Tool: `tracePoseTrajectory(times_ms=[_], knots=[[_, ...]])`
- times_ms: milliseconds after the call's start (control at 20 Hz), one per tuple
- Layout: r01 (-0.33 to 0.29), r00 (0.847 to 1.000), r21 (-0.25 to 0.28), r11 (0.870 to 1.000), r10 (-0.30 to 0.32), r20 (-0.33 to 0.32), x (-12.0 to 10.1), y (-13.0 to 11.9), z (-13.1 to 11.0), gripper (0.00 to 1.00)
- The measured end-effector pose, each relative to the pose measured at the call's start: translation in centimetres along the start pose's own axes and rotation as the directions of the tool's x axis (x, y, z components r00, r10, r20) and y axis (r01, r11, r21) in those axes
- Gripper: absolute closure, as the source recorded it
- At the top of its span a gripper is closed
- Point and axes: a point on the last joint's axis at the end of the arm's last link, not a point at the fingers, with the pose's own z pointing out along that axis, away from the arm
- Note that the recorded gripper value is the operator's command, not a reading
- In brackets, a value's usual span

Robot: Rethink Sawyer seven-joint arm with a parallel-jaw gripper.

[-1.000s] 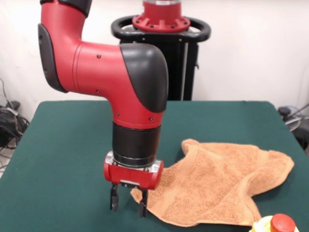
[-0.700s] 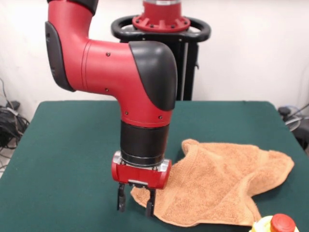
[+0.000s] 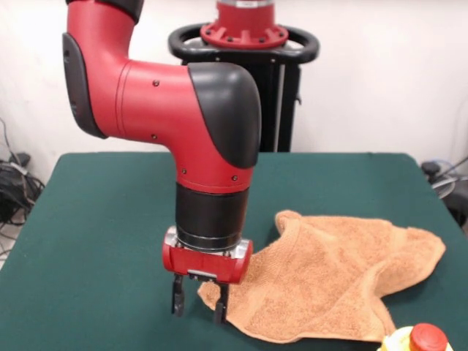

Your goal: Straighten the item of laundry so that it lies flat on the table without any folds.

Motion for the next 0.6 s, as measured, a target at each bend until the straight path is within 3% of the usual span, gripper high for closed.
tracePoseTrajectory(times_ms=[600], knots=[[-0.024, 0.998, 0.005, 1.0, 0.024, -0.053, 0.6, -1.5, 0.2, 0.0]])
